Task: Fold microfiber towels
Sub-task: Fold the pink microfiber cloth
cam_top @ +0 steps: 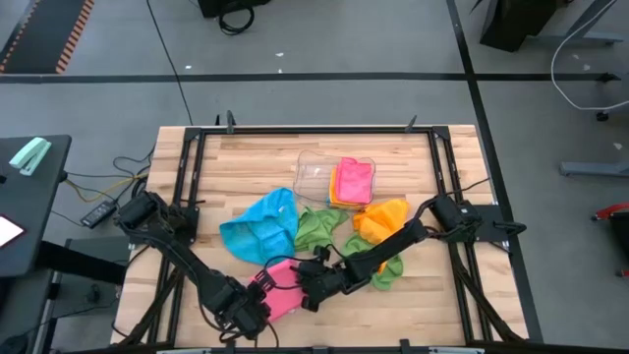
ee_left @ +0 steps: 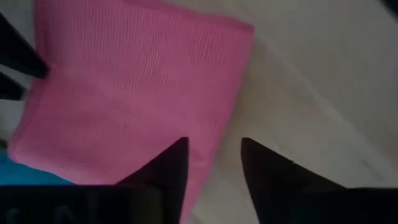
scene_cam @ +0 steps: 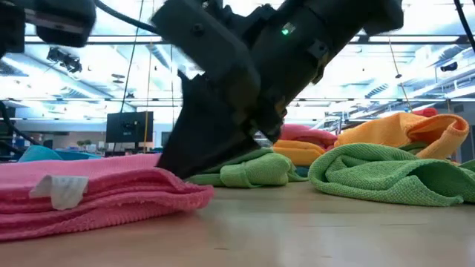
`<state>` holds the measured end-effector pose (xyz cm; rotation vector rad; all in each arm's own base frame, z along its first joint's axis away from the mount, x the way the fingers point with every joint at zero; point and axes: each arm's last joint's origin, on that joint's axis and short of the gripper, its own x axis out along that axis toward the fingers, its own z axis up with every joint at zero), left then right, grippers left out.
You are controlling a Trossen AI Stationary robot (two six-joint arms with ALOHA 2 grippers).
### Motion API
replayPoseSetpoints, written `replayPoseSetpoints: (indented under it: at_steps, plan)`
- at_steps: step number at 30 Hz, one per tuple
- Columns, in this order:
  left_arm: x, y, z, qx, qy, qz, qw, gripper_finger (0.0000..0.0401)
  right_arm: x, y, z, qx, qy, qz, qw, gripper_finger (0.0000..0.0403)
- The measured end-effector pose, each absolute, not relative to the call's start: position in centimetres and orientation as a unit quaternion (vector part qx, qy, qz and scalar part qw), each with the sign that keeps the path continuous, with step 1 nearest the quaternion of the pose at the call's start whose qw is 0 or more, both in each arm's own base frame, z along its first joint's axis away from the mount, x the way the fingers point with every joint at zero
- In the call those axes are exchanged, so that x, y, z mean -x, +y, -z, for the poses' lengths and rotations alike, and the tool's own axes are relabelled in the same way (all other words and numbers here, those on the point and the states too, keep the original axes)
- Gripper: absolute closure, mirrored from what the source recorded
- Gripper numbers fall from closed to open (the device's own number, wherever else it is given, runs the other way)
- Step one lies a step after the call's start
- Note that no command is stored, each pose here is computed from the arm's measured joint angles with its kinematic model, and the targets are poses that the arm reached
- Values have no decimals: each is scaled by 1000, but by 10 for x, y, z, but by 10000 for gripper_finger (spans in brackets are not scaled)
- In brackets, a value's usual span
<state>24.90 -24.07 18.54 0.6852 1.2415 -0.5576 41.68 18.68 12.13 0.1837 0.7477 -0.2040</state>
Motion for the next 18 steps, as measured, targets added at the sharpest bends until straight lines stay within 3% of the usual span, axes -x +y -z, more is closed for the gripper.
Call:
replayPoseSetpoints:
  at_steps: [5,10,18]
  plan:
    - [-242,-243,-184,-318,572,249,714,201,-416,185,-138,-98,348,106,926,213]
    - [-245,-239,-181,-319,573,219,723,201,-421,187,-144,-111,312,97,938,179]
    - [-239,-261,-180,-354,510,236,747,184,-414,215,-151,-98,247,110,958,167]
